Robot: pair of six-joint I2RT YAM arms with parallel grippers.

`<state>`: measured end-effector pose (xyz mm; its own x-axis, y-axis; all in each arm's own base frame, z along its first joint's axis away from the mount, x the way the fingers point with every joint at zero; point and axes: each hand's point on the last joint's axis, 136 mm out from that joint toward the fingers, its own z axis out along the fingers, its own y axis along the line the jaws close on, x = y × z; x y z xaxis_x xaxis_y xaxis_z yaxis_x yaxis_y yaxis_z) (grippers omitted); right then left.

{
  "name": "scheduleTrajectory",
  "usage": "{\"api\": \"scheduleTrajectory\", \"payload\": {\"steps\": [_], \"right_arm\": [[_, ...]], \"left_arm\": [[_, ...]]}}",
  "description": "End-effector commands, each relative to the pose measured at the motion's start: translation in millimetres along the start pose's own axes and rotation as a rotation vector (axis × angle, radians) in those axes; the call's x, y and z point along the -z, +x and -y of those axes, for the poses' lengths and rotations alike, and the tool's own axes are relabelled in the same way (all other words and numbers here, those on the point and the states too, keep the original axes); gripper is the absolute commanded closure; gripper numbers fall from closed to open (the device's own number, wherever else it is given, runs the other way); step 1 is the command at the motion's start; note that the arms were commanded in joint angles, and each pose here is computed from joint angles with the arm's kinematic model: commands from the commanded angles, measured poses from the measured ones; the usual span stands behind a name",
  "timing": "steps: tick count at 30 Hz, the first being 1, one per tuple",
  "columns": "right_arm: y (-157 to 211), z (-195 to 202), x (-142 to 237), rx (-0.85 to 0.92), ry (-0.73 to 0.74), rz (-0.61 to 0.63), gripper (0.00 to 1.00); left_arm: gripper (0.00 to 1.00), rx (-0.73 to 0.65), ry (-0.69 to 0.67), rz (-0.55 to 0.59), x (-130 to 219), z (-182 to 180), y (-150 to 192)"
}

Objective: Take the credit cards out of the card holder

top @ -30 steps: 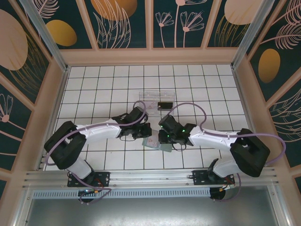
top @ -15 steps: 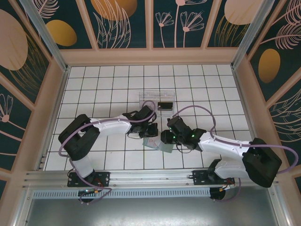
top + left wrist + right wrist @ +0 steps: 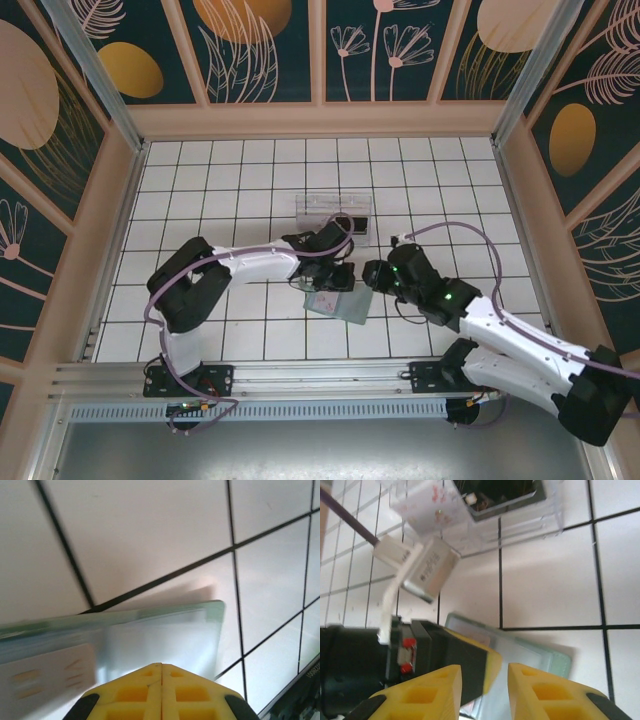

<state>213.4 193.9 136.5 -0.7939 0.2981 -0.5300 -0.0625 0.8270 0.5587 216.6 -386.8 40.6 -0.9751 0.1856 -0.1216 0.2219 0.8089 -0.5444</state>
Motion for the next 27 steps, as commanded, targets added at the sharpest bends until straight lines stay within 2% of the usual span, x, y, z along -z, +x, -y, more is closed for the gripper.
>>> {"api": "scheduleTrajectory", "payload": {"steps": [1, 3, 8, 13, 19, 22, 27], "right_arm": [[-2.4, 21.4, 4.2, -0.058, 0.06, 0.024, 0.68], [-1.4, 21.2, 3.8, -0.071, 0.051, 0.009, 0.67], [9.7, 8.5, -6.9, -0.086, -0.01, -0.076, 0.65], [27.9, -7.9, -22.6, -0.125, -0.091, -0.188, 0.63], [47.2, -24.0, -40.1, -0.157, -0.168, -0.302, 0.63], [61.4, -21.4, -52.5, -0.167, -0.149, -0.366, 0.64], [74.8, -30.7, -65.9, -0.176, -0.181, -0.418, 0.66]], "left_arm": [[0.92, -0.024, -0.014, -0.072, -13.8, 1.1, 14.9], [0.9, -0.029, -0.014, -0.075, -14.5, 1.0, 16.0], [0.89, -0.041, -0.073, 0.04, 11.3, -3.4, -2.0], [0.86, 0.015, -0.097, 0.109, 32.9, -25.2, -8.7], [0.8, 0.068, -0.114, 0.141, 46.7, -54.8, -1.7], [0.77, 0.075, -0.137, 0.133, 45.5, -68.8, 5.4], [0.74, 0.066, -0.115, 0.128, 42.3, -70.6, 10.5]]}}
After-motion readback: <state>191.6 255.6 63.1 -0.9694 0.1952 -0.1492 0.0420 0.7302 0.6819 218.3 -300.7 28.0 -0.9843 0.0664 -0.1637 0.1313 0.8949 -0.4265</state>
